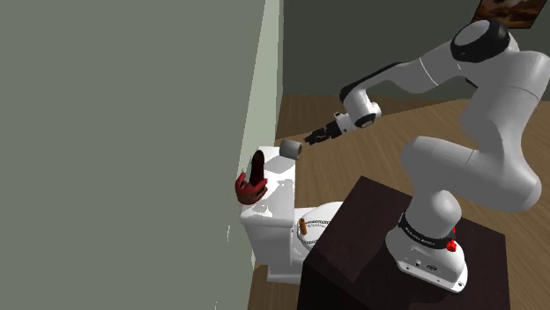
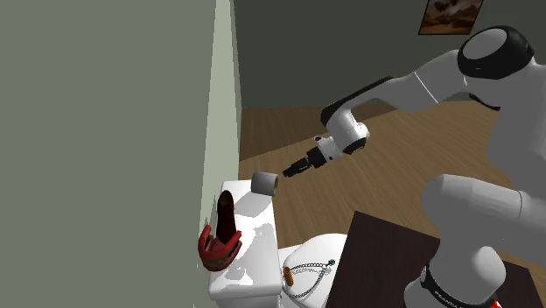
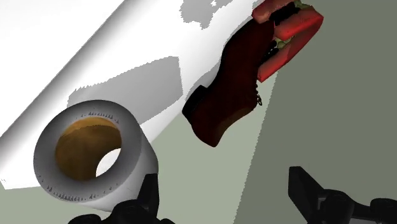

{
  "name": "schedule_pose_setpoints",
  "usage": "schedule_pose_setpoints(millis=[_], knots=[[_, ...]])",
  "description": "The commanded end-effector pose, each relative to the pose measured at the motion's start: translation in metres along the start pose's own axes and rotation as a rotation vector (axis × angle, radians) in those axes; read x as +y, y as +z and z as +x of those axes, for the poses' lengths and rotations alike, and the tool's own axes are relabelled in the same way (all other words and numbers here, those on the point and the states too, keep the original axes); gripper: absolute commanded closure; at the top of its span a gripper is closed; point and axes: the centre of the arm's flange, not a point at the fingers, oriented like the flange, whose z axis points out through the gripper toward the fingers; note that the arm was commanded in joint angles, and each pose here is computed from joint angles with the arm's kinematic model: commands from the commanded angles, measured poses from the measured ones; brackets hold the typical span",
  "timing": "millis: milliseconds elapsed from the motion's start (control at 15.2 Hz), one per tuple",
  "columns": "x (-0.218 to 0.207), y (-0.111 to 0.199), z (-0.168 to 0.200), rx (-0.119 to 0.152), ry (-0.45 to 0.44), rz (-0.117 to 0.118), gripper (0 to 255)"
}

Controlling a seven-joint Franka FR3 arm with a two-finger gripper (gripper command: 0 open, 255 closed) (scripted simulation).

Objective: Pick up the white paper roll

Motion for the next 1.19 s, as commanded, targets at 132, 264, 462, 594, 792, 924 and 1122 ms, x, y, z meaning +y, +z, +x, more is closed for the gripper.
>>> schedule_pose_setpoints(millis=[132, 264, 462, 594, 792, 924, 1122], knots=[[0.053, 0.040, 0.001, 0.096, 0.023, 0.078, 0], [0.071, 0.053, 0.002, 0.131, 0.030, 0.106, 0], [0.081, 0.060, -0.008, 0.131, 0.030, 0.106, 0], [0.087, 0.065, -0.014, 0.131, 0.030, 0.106, 0], [0.096, 0.072, -0.022, 0.131, 0.030, 0.106, 0], [0.096, 0.072, -0.022, 0.130, 0.030, 0.106, 255], [0.097, 0.072, -0.022, 0.131, 0.030, 0.106, 255]])
